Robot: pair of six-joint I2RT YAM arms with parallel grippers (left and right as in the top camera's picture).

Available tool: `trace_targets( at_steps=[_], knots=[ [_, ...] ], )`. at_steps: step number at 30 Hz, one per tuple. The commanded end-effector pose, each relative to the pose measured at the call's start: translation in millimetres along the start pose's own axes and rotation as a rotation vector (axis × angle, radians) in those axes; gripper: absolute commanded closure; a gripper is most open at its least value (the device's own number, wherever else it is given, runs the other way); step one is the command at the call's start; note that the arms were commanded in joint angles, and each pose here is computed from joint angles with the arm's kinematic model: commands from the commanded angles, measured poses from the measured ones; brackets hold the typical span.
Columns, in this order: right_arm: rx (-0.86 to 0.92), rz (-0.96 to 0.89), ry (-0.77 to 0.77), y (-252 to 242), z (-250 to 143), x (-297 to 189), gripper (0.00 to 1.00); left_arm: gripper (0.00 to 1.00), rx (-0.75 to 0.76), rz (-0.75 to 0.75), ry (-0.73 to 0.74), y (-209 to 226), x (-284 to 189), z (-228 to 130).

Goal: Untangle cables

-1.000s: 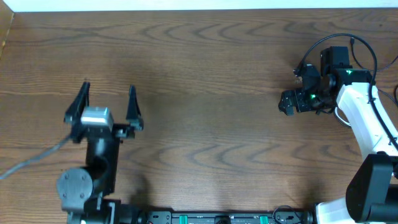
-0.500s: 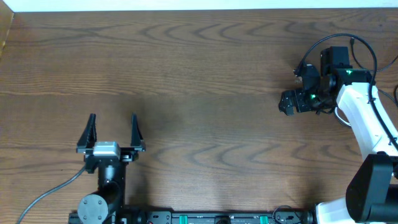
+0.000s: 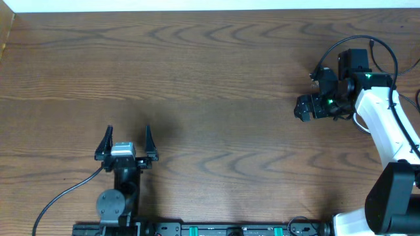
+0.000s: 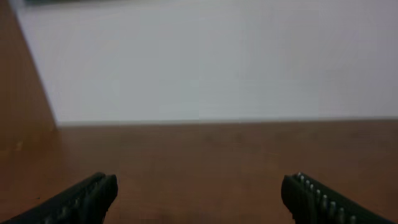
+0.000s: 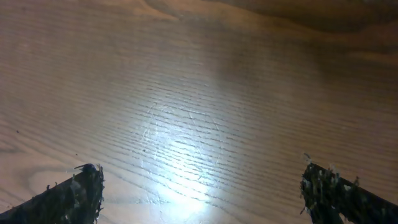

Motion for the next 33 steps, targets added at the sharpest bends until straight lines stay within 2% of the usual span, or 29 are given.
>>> trace_targets(
  at_steps=[1, 7, 33],
  knots=[
    [0.000, 0.000, -0.024, 3.6, 3.2, -7.6, 0.01, 0.10, -0.007, 0.064, 0.080, 7.9, -1.4, -16.2],
    [0.000, 0.000, -0.024, 3.6, 3.2, -7.6, 0.01, 0.10, 0.012, 0.038, 0.260, 2.4, -7.4, -52.7],
    [0.000, 0.000, -0.024, 3.6, 3.2, -7.6, 0.01, 0.10, 0.013, 0.045, 0.259, 3.3, -7.2, -52.4]
  ],
)
Point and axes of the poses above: each gripper's point midway between its finger pads, its own x axis out along the fingers, its own y axis along the line the jaws close on, z = x × y, the point moved 4 cm from there along -x, back along the fingers, and after that the axes turned 8 degrees about x, right-handed, at the moved point
